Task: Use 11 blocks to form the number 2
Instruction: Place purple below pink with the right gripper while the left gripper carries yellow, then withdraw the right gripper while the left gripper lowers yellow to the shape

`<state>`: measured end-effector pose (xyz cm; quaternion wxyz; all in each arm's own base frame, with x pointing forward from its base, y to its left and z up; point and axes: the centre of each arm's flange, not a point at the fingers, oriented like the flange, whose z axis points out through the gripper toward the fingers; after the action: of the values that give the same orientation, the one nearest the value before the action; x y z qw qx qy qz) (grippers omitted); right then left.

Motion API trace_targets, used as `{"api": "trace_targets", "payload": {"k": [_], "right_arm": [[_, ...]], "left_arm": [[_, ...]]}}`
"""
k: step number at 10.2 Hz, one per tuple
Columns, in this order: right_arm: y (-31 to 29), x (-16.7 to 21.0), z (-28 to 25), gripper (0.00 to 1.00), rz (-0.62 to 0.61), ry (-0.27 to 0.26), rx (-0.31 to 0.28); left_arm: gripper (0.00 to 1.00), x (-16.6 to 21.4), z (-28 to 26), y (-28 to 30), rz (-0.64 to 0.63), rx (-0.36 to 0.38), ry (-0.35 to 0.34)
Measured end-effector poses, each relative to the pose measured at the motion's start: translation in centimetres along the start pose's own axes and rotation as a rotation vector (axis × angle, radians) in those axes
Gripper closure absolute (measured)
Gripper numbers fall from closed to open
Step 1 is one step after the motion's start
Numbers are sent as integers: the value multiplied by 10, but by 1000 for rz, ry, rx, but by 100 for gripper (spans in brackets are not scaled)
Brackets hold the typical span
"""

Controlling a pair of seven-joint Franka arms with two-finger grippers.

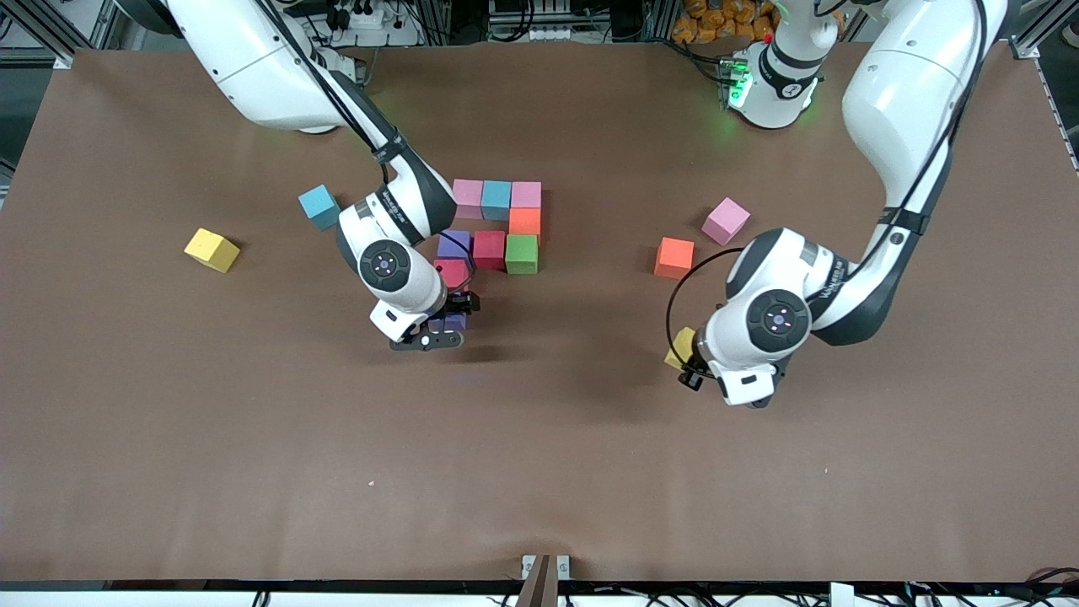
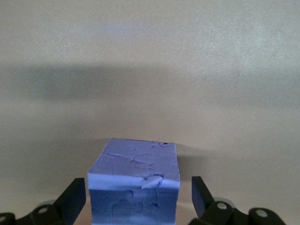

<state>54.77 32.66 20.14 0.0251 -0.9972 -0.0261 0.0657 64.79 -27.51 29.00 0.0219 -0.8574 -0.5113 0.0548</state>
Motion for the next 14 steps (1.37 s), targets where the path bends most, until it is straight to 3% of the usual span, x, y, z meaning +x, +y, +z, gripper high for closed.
{"api": "trace_targets", "payload": {"k": [2,4,7,9,10,12,14], "right_arm": [[0,1,-19,0,21,-1,19],[10,3,-76,0,40,28,27],[37,0,-184,0,48,167,61],[101,2,-261,0,72,288,65],[129,-2,-291,0,41,324,51],[194,-19,-339,0,-32,340,14],[269,-44,-379,0,-30,325,-7]], "left_arm": [[43,-14,-1,2,-46,-8,1],[43,-30,-2,5,-96,-17,1],[43,-61,1,7,-206,-17,2],[43,-102,3,9,-271,-37,-4],[43,-123,5,11,-297,-58,-14],[43,-158,11,18,-351,-99,-28],[43,-194,28,28,-413,-145,-20]]}}
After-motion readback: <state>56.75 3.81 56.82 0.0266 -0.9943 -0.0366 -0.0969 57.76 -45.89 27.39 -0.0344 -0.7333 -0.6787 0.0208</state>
